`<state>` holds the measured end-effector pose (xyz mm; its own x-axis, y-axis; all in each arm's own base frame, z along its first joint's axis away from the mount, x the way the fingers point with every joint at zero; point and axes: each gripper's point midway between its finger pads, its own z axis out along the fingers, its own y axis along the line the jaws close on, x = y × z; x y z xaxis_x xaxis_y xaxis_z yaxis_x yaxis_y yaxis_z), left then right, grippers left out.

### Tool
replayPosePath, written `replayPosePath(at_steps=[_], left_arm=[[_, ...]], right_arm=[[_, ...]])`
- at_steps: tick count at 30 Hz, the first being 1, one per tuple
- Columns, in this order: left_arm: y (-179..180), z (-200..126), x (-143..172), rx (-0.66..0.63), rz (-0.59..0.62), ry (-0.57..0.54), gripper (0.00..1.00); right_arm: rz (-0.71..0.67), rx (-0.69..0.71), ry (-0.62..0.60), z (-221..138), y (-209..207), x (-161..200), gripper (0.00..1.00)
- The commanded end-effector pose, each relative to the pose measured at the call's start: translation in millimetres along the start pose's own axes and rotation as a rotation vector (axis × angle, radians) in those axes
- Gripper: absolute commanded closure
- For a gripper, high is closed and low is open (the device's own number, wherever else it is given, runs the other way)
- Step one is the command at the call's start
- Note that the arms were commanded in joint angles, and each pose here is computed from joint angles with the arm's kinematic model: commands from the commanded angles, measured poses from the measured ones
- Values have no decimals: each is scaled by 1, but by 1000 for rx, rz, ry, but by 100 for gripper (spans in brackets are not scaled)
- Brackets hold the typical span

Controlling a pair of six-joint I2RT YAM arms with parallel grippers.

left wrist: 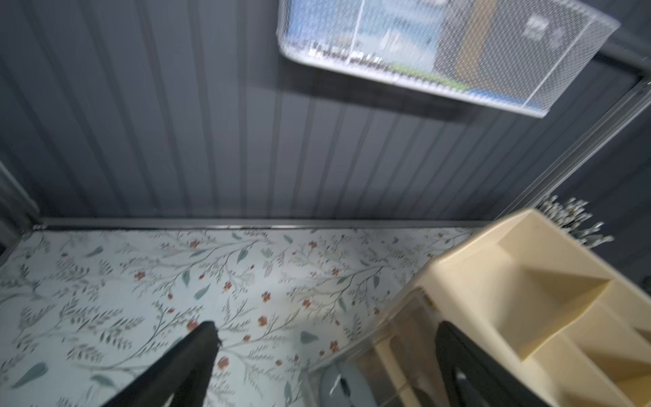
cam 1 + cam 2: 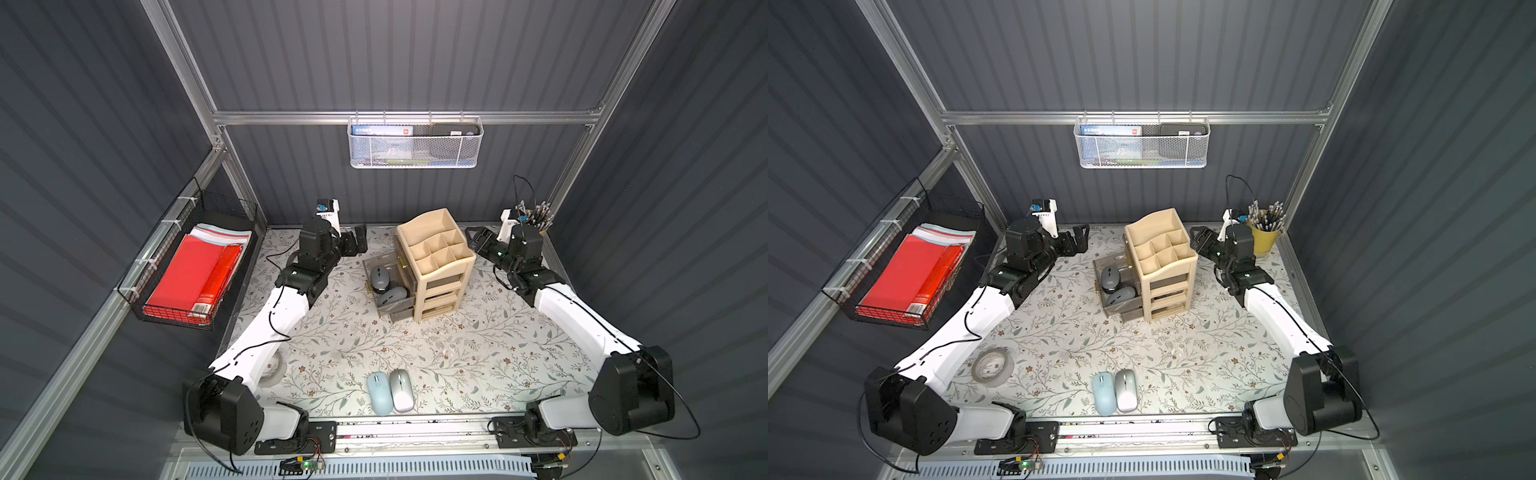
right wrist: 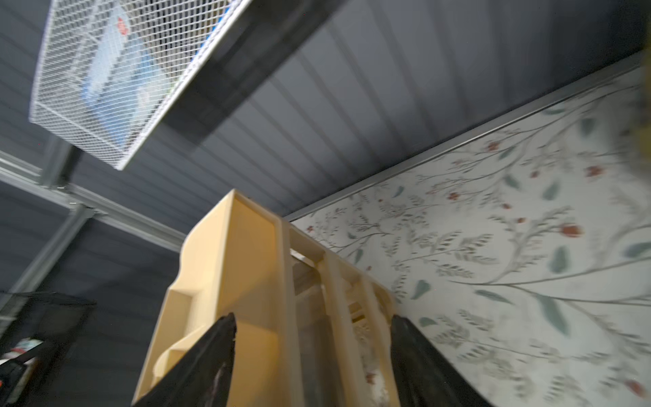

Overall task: Take the mice out of the drawer
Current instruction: Adjust the storage box at the center of the board, then pick up the mouse from the drawer.

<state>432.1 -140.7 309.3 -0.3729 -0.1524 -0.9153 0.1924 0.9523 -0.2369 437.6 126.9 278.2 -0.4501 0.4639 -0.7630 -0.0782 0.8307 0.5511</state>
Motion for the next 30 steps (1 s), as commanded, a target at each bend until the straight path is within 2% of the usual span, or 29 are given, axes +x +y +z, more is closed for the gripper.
replayPosePath(at_steps=[1, 4, 6, 9, 11, 15, 19, 22, 27, 30], left_arm=[[13, 17, 79, -29, 39, 253, 1], [5, 26, 92, 31, 34, 279, 1], [-13, 34, 90, 135, 31, 271, 1], [-25, 57, 88, 189, 22, 283, 0], [-47, 70, 82, 282, -7, 287, 1], [-96, 84, 96, 427, 1, 330, 1], [-120, 77, 108, 506, 25, 370, 0], [-95, 72, 100, 406, 35, 346, 1], [-26, 58, 78, 221, 5, 309, 0], [20, 54, 69, 81, -10, 300, 1]], right_arm=[[-183, 242, 20, -21, -27, -15, 27], [-297, 246, -27, -35, 6, -43, 26], [-332, 200, -16, -39, 26, -52, 25], [-355, 106, -15, -45, 54, -57, 25], [-359, 19, -6, -47, 74, -54, 25], [-364, -125, 45, -46, 108, -39, 24], [-379, -230, 99, -44, 134, -22, 24], [-438, -284, 179, -39, 154, -1, 24], [-600, -343, 444, -21, 186, 70, 27], [-711, -332, 544, -10, 202, 108, 30]])
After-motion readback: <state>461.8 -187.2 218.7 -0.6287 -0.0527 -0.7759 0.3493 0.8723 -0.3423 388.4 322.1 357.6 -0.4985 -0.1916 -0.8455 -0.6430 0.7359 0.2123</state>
